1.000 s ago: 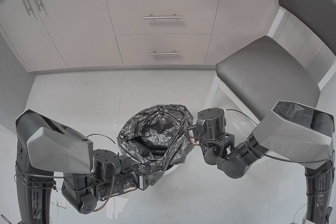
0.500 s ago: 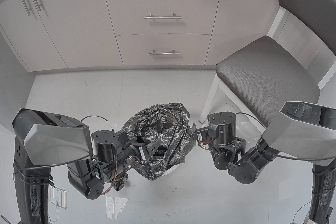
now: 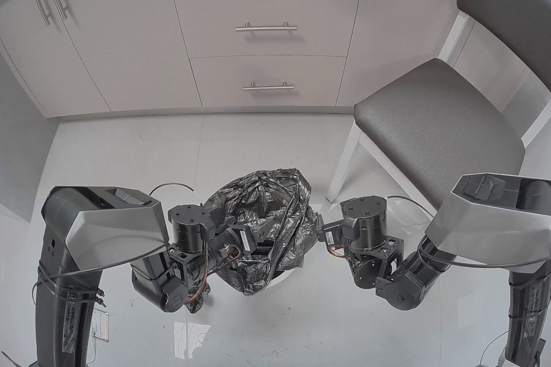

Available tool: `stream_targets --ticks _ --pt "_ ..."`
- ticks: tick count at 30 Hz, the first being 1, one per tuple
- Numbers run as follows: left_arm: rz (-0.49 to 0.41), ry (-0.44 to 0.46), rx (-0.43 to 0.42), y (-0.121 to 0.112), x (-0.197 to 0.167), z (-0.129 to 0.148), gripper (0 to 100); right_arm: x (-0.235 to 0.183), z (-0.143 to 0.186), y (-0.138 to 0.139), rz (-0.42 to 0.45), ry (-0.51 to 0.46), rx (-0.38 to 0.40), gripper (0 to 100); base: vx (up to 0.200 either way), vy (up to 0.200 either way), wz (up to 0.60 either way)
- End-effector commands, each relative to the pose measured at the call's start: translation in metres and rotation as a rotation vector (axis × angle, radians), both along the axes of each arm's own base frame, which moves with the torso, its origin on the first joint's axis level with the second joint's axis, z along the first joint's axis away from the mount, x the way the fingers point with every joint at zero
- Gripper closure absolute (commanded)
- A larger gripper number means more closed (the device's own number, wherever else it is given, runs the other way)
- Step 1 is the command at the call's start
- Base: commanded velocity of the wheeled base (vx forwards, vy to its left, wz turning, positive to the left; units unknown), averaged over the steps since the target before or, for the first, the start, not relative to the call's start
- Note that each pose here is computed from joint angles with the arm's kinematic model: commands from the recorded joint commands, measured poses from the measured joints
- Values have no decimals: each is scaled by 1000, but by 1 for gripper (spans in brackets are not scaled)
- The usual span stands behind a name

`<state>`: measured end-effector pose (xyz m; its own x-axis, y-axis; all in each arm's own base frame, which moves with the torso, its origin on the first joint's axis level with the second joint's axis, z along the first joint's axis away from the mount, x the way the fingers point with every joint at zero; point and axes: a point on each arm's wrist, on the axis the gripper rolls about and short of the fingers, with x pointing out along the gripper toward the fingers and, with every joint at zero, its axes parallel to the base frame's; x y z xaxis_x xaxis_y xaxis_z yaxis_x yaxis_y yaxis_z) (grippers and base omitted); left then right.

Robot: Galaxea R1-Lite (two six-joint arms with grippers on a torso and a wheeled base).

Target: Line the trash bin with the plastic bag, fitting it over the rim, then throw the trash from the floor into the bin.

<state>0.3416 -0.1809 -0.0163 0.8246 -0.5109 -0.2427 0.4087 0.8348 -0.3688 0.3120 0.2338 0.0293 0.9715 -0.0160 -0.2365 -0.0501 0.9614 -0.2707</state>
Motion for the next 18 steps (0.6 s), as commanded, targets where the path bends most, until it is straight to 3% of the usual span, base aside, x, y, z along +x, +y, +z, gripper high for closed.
stream_targets --ticks 1,18 --pt "1 -6 33 -7 17 -15 0 -1 -6 2 7 0 -2 0 0 0 0" --pt "15 0 57 -19 42 -17 0 -6 -9 0 12 6 -9 0 0 0 0"
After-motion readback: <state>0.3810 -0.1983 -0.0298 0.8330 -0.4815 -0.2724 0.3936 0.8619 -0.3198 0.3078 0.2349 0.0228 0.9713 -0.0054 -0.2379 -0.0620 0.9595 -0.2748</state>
